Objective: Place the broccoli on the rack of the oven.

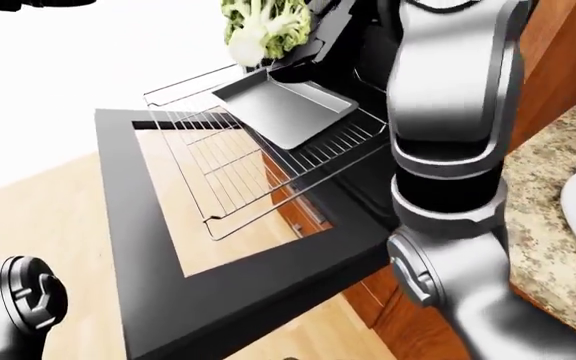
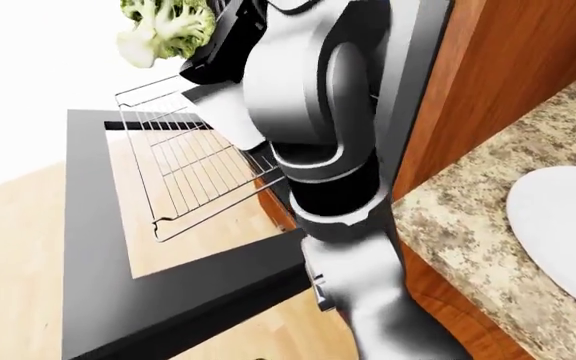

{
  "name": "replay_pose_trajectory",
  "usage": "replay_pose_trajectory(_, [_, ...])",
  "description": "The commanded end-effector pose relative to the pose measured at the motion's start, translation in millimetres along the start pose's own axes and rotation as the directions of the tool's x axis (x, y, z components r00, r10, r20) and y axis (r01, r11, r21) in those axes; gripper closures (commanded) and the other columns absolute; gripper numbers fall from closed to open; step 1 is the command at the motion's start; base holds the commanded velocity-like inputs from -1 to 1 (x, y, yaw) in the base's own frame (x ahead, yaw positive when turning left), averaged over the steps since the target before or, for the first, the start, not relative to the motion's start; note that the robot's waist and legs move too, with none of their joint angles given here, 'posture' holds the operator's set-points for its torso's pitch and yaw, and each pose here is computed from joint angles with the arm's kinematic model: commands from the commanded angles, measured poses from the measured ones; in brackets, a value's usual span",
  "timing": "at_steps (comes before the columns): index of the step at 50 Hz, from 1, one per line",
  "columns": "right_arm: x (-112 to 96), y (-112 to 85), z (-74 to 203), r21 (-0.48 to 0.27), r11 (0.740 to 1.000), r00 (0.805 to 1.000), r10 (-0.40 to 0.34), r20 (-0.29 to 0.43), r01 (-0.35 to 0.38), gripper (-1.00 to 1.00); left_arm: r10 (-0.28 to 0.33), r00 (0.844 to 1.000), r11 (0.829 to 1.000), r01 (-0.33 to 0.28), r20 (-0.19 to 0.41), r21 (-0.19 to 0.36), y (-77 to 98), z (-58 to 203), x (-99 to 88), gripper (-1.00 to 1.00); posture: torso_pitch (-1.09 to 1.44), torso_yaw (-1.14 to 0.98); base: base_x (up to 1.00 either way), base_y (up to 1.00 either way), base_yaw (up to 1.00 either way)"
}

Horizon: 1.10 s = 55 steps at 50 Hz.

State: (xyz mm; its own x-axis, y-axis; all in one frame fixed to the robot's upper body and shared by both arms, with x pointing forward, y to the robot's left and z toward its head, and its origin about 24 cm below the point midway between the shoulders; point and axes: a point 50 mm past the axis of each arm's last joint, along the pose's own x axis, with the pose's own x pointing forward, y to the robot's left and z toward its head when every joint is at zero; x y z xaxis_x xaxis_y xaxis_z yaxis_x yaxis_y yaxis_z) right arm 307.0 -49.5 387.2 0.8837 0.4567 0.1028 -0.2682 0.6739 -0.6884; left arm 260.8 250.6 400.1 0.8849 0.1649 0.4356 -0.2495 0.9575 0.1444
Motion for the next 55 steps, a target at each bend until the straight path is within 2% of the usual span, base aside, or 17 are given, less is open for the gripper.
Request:
replay_pose_trajectory(1, [2.8,-9.9,12.3,-0.025,0.998,0.997,-0.053,0.06,0.054,1.0,0.02,0.997,1.0,-0.02,0.07,0.0,4.3,13.8,-3.2,-1.0,0.0,0.69,0.0,0.0,0.0])
replay_pose_trajectory(10, [33.7,-18.4,-9.1,-0.059,0.996,0.998,-0.065,-0.003,0.064,1.0,0.02,0.997,1.0,-0.021,0.071,0.001,1.6,11.2,-2.5,-1.0,0.0,0.73,0.0,0.0,0.0])
replay_pose_trajectory(21, [69.1,-16.9,-21.4,-0.1,0.995,0.999,-0.016,-0.036,0.013,1.0,0.024,0.997,1.0,-0.024,0.067,0.005,4.1,8.9,-6.8,-1.0,0.0,0.73,0.0,0.0,0.0])
replay_pose_trajectory(26, [77.0,-15.5,-20.7,-0.1,0.995,0.999,-0.003,-0.033,-0.001,1.0,0.028,0.998,1.0,-0.028,0.065,0.005,3.5,7.2,-6.5,-1.0,0.0,0.73,0.0,0.0,0.0])
replay_pose_trajectory(31, [83.6,-9.5,-35.8,-0.137,0.99,0.998,0.015,-0.059,-0.023,1.0,0.031,0.997,1.0,-0.031,0.065,0.003,5.8,7.7,-7.4,-1.0,0.0,0.73,0.0,0.0,0.0])
replay_pose_trajectory(38, [87.5,-3.6,-48.4,-0.14,0.989,0.995,0.029,-0.091,-0.042,1.0,0.03,0.997,1.0,-0.03,0.065,-0.004,8.1,9.7,-8.3,-1.0,0.0,0.73,0.0,0.0,0.0])
replay_pose_trajectory(46, [90.3,3.3,-66.7,-0.139,0.99,0.991,-0.002,-0.132,-0.016,1.0,0.039,0.998,0.999,-0.039,0.059,-0.001,8.0,8.2,-7.3,-1.0,0.0,0.73,0.0,0.0,0.0])
replay_pose_trajectory(48, [92.0,7.9,-65.9,-0.159,0.987,0.993,-0.008,-0.118,-0.011,1.0,0.041,0.998,0.999,-0.041,0.056,0.0,8.0,7.0,-7.2,-1.0,0.0,0.73,0.0,0.0,0.0])
replay_pose_trajectory(52, [93.9,13.4,-68.2,-0.25,0.968,0.995,-0.031,-0.1,0.005,1.0,0.04,0.998,0.999,-0.04,0.055,-0.001,7.8,6.9,-7.2,-1.0,0.0,0.73,0.0,0.0,0.0])
replay_pose_trajectory(55, [94.1,12.5,-69.8,-0.271,0.962,0.992,-0.066,-0.107,0.035,1.0,0.04,0.998,0.999,-0.04,0.053,-0.002,8.8,6.5,-8.9,-1.0,0.0,0.73,0.0,0.0,0.0])
